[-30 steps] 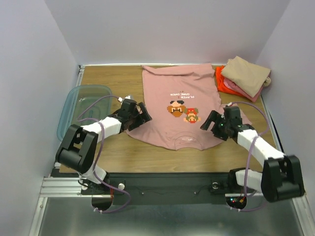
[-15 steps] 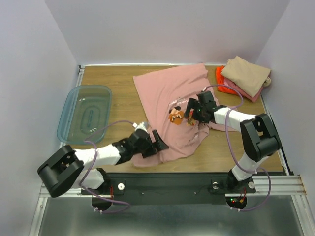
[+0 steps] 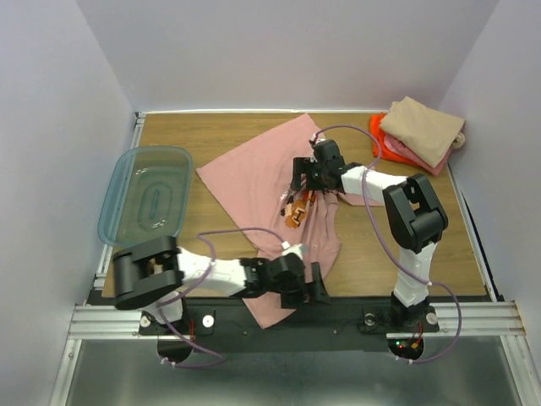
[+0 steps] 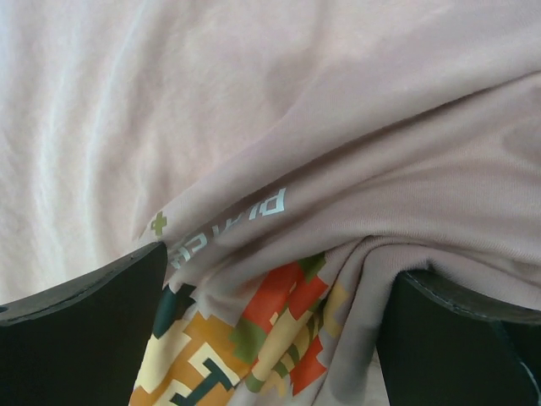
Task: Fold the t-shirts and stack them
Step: Flatten the tshirt out
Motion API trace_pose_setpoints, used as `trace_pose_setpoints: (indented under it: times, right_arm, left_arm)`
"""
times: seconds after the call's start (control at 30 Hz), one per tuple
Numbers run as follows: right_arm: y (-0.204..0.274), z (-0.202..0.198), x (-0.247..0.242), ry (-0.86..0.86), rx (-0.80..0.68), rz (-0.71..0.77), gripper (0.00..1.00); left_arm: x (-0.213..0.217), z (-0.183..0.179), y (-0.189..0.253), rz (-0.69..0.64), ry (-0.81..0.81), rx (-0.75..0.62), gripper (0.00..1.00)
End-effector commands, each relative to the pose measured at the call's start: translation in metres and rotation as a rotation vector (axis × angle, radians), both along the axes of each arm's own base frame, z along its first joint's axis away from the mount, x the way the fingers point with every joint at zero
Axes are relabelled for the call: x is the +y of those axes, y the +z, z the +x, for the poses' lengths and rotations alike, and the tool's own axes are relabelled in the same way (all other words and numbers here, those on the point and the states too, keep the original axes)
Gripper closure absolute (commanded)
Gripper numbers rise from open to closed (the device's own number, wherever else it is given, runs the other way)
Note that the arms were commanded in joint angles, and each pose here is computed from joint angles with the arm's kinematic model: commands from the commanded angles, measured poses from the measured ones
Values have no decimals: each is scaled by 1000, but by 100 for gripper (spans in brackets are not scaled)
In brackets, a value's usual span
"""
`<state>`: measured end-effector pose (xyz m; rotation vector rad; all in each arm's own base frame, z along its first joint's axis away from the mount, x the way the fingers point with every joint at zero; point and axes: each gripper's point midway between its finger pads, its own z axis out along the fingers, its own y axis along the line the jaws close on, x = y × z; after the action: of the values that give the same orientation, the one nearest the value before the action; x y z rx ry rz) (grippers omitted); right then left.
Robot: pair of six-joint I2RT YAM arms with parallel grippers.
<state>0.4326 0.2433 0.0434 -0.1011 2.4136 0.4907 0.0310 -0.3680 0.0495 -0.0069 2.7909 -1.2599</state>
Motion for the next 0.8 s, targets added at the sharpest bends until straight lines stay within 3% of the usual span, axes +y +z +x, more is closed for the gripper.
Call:
trace_pose_setpoints:
  times: [0.0,0.2,0.23,0.4,0.6,0.7,0.77]
  right_arm:
    - [-17,-27,-9,144,55,-115,0]
    - [69,-34,-66,-74,-99,-244,0]
    - [100,-35,-72,-122,-160,-226,0]
    - [152,-62,-76,-184,-209,-80,0]
    - [135,-116,-48,-143,-40,175,0]
    - [107,-136,-36,-119,34,171,0]
    - [83,-142,-33,-132,84,143,0]
  left_arm:
    - [-34,-9,-6,18,-203,-92,2]
    - [-44,31,42,107,-184,-339,2]
    - [-43,36,64,86,-183,-383,2]
    - [-17,64,116,87,-48,-527,2]
    - [65,155,139,196,308,-597,2]
    - [119,218,139,291,509,-628,2]
    - [134,252,144,316,562,-677,2]
